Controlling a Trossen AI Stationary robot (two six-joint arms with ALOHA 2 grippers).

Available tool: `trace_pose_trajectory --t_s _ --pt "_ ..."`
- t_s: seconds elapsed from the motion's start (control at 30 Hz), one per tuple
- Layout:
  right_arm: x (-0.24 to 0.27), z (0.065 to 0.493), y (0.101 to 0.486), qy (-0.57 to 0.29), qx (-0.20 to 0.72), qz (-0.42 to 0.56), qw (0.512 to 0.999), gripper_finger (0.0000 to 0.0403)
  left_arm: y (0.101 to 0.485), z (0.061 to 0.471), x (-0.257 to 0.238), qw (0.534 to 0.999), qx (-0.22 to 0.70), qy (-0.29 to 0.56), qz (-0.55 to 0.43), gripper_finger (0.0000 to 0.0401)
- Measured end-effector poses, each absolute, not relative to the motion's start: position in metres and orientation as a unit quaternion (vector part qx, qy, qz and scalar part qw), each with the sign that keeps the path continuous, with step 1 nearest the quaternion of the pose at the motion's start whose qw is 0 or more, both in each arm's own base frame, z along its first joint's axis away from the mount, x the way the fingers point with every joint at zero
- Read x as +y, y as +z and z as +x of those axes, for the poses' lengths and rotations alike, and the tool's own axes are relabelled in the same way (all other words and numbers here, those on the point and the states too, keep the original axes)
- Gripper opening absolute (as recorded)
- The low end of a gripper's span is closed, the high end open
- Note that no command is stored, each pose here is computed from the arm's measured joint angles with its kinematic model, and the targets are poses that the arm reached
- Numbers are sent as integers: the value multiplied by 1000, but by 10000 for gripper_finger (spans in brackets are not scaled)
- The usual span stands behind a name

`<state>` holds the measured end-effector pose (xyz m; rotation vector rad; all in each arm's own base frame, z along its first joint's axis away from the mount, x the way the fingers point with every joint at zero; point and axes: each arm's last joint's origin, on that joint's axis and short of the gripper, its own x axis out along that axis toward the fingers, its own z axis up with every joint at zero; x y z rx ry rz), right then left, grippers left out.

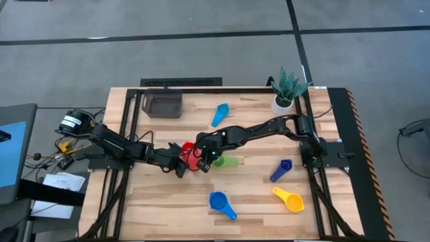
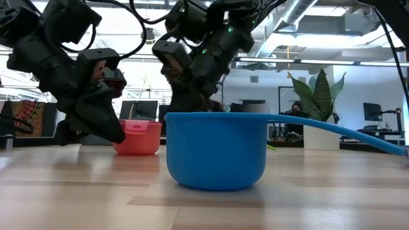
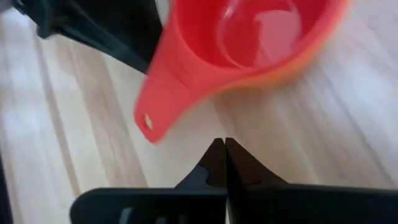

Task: Nest measuring cups in basket
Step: Adjust the stacked measuring cups on the table, then stack the blue measuring cup on top of the red measuring cup

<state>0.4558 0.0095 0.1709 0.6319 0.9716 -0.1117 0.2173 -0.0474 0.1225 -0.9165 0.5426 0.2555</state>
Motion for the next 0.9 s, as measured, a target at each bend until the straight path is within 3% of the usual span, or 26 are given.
trace_pose_trajectory --t_s 0.3,0.6,0.9 --pt "-2 441 218 -71 423 284 857 8 129 215 -50 848 277 73 -446 10" --pt "-11 404 273 -113 423 273 857 28 160 187 -46 858 274 73 -427 2" --pt "10 360 303 -132 482 299 813 12 213 144 -33 909 133 53 -392 0"
